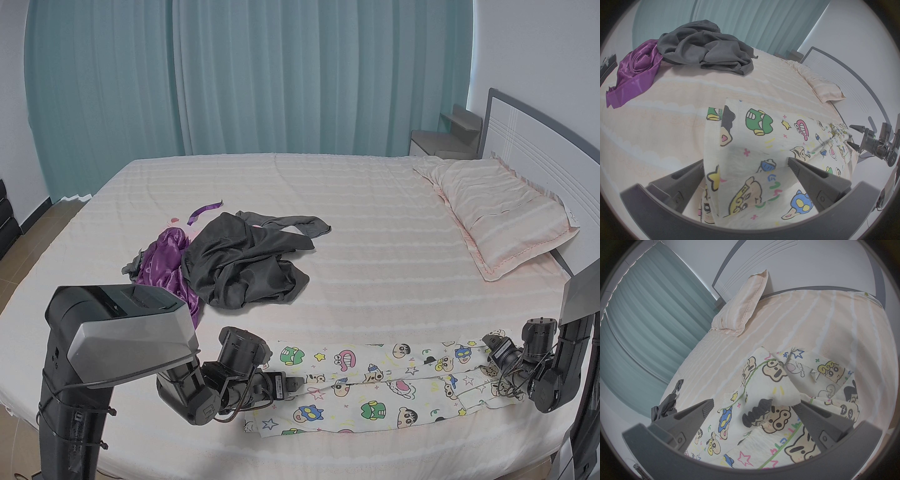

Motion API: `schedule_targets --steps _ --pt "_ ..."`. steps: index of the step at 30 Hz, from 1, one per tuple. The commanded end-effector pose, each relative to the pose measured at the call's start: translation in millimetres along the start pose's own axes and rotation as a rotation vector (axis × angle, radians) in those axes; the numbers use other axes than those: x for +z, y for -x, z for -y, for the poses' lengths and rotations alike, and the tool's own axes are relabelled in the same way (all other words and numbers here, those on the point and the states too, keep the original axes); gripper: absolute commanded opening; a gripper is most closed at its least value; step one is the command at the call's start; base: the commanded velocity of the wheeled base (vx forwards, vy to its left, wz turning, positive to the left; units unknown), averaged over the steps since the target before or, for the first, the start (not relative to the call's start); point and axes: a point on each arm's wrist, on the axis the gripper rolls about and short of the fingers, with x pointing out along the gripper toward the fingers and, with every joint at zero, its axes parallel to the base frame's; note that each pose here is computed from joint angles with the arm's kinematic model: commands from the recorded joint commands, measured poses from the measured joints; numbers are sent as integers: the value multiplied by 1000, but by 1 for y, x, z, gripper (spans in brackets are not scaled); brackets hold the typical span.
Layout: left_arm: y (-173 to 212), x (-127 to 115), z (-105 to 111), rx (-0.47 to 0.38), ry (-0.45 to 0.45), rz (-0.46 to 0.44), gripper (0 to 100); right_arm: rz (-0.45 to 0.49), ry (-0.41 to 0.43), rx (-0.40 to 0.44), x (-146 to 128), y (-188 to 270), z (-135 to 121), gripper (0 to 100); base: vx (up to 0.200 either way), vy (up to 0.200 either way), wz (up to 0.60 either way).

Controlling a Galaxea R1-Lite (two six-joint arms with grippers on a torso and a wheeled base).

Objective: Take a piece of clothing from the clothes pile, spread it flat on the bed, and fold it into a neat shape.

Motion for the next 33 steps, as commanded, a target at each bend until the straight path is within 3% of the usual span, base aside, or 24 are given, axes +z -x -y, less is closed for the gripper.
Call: schedule_targets --steps 1,4,5,19,27,33 --pt "-2 -2 3 0 -11 -10 100 1 -1 1 0 0 0 100 0 0 0" --pt "-2 -3 2 7 -29 -20 100 1 -2 3 0 0 0 100 0 0 0" --pt "-2 -3 2 7 -35 -20 0 2 -3 4 1 0 -1 100 0 0 0" --pt "1 -1 1 10 0 -13 0 10 -8 6 3 1 1 100 0 0 0" --pt "9 10 -2 10 39 20 0 50 61 -12 16 10 6 100 0 0 0" --pt "19 13 -4 12 45 26 0 70 49 -31 22 5 12 100 0 0 0"
